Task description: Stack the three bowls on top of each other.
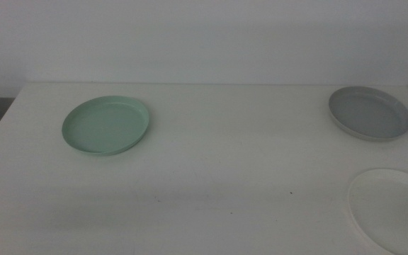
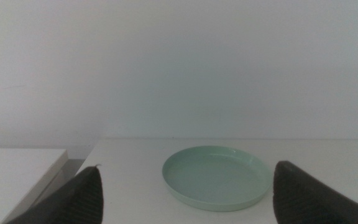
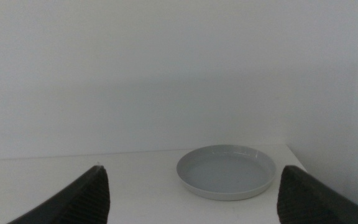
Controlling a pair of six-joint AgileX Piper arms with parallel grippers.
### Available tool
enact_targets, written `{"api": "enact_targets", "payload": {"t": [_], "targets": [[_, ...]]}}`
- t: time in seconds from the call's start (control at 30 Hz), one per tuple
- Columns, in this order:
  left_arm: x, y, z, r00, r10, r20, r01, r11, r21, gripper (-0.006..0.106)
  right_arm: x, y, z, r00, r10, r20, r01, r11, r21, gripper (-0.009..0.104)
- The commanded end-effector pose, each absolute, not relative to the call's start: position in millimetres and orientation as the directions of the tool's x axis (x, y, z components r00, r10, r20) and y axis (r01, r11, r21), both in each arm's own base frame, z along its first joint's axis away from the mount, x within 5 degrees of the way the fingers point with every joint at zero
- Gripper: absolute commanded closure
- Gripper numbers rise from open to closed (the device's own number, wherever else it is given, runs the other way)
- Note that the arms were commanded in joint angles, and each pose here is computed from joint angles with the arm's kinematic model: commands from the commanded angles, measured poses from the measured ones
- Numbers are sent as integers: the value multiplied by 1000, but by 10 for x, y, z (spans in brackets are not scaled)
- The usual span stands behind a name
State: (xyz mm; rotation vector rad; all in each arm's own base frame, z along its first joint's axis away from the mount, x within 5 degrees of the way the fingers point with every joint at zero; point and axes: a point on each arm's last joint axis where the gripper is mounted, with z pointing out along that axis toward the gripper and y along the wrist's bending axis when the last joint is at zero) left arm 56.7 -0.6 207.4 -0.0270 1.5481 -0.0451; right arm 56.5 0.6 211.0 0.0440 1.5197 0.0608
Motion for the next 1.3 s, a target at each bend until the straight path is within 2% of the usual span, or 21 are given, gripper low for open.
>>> {"api": "enact_targets", "payload": {"t": [0.0, 0.1, 0.2, 0.3, 0.37, 0.5, 0.6, 0.67, 0.73, 0.9, 1.13, 1.17, 1.27], "targets": [[564, -6, 2088, 38, -53, -998, 12, 999, -53, 7, 563, 1, 2104, 56, 57, -997, -4, 998, 57, 3], [564, -6, 2088, 38, -53, -998, 12, 999, -53, 7, 580, 2, 2098, 16, 58, -998, -3, 998, 58, 3], [564, -6, 2088, 38, -53, -998, 12, 999, -53, 7, 681, 2, 2281, -60, 58, -997, 1, 998, 58, 3], [564, -6, 2088, 38, -53, -998, 12, 999, -53, 7, 920, 3, 2603, -156, 58, -986, 6, 998, 58, 3], [564, -6, 2088, 38, -53, -998, 12, 999, -53, 7, 1124, 7, 2838, -282, 60, -957, 9, 998, 59, 3], [564, -6, 2088, 38, -53, -998, 12, 999, -53, 7, 1431, 33, 3226, -584, 75, -808, 15, 997, 82, 3], [564, -6, 2088, 38, -53, -998, 12, 999, -53, 7, 1551, 43, 3437, -751, 63, -658, 16, 997, 77, 3], [564, -6, 2088, 38, -53, -998, 12, 999, -53, 7, 1605, 47, 3533, -818, 56, -572, 16, 997, 74, 3], [564, -6, 2088, 38, -53, -998, 12, 999, -53, 7, 1688, 51, 3621, -837, 55, -545, 15, 997, 77, 3], [564, -6, 2088, 38, -53, -998, 12, 999, -53, 7, 1852, 59, 3688, -785, 67, -615, 13, 996, 92, 3], [564, -6, 2088, 38, -53, -998, 12, 999, -53, 7, 1855, 72, 3692, -783, 76, -617, 10, 994, 110, 3], [564, -6, 2088, 38, -53, -998, 12, 999, -53, 7, 1832, 100, 3678, -802, 98, -589, 13, 989, 147, 3], [564, -6, 2088, 38, -53, -998, 12, 999, -53, 7, 1835, 127, 3584, -866, 71, -494, -8, 988, 156, 3]]}}
